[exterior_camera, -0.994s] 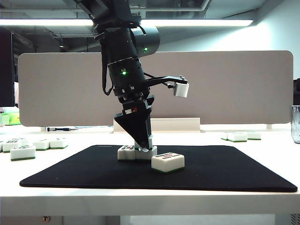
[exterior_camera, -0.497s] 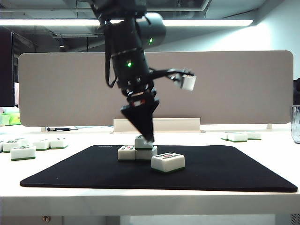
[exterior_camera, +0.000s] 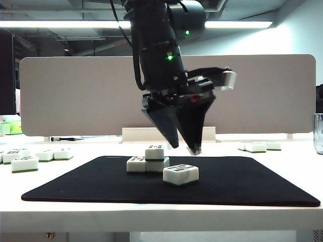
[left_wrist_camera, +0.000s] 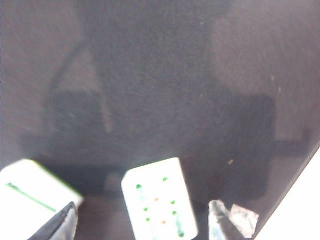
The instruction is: Arrange four mahjong tiles into a neat stack, creating two layers of paired tiles.
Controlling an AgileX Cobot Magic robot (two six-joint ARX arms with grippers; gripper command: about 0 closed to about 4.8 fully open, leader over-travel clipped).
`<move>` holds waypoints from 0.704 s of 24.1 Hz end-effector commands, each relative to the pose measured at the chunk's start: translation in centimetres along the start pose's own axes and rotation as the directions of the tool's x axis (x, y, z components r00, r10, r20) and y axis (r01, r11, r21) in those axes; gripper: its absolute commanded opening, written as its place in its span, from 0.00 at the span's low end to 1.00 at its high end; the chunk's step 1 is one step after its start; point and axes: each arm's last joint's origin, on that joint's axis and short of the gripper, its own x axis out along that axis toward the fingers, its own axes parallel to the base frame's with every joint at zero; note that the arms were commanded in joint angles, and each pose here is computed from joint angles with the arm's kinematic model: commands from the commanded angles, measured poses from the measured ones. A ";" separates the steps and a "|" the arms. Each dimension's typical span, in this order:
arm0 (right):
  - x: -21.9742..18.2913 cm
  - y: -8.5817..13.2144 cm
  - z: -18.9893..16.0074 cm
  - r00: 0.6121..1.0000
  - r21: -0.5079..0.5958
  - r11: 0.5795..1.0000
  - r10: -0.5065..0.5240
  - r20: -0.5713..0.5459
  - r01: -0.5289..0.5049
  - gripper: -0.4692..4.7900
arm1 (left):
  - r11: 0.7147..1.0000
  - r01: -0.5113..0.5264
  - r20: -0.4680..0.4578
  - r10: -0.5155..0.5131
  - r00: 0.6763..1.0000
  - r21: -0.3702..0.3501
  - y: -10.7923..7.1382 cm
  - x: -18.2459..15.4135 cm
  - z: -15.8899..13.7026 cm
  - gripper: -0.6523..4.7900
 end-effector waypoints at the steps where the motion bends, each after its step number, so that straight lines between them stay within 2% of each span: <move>1: -0.3 0.1 -0.1 1.000 -0.017 1.000 0.006 0.021 -0.006 0.09 | 0.993 0.039 -0.010 -0.041 0.999 -0.109 -0.2 0.6 -0.1 0.73; 4: -0.3 0.1 -0.1 1.000 -0.017 1.000 0.007 0.021 -0.006 0.09 | 0.986 0.043 -0.042 -0.050 0.998 -0.163 -0.1 1.8 -0.2 0.61; 9: -0.3 0.1 -0.1 1.000 -0.017 1.000 0.006 0.021 -0.006 0.09 | 0.981 0.045 -0.092 -0.063 0.994 -0.189 0.0 3.2 -0.6 0.59; 11: -0.3 0.2 -0.1 1.000 -0.017 1.000 0.006 0.021 -0.006 0.09 | 0.980 0.045 -0.097 -0.065 0.993 -0.195 0.0 3.1 -0.7 0.44; 12: -0.3 0.1 -0.1 1.000 -0.017 1.000 0.006 0.021 -0.006 0.09 | 0.979 0.046 -0.097 -0.066 0.993 -0.199 0.0 3.1 -0.7 0.40; 13: -0.3 0.1 -0.1 1.000 -0.017 1.000 0.006 0.021 -0.006 0.09 | 0.971 0.041 -0.100 -0.065 0.993 -0.234 0.0 3.1 -0.7 0.39; 15: -0.3 0.1 -0.1 1.000 -0.017 1.000 0.006 0.021 -0.006 0.09 | 0.966 0.039 -0.106 -0.069 0.992 -0.257 -0.1 2.2 -0.8 0.39; 17: -0.3 0.1 -0.1 1.000 -0.017 1.000 0.006 0.021 -0.006 0.09 | 0.966 0.038 -0.053 -0.053 0.997 -0.256 -0.4 -0.9 -0.7 0.39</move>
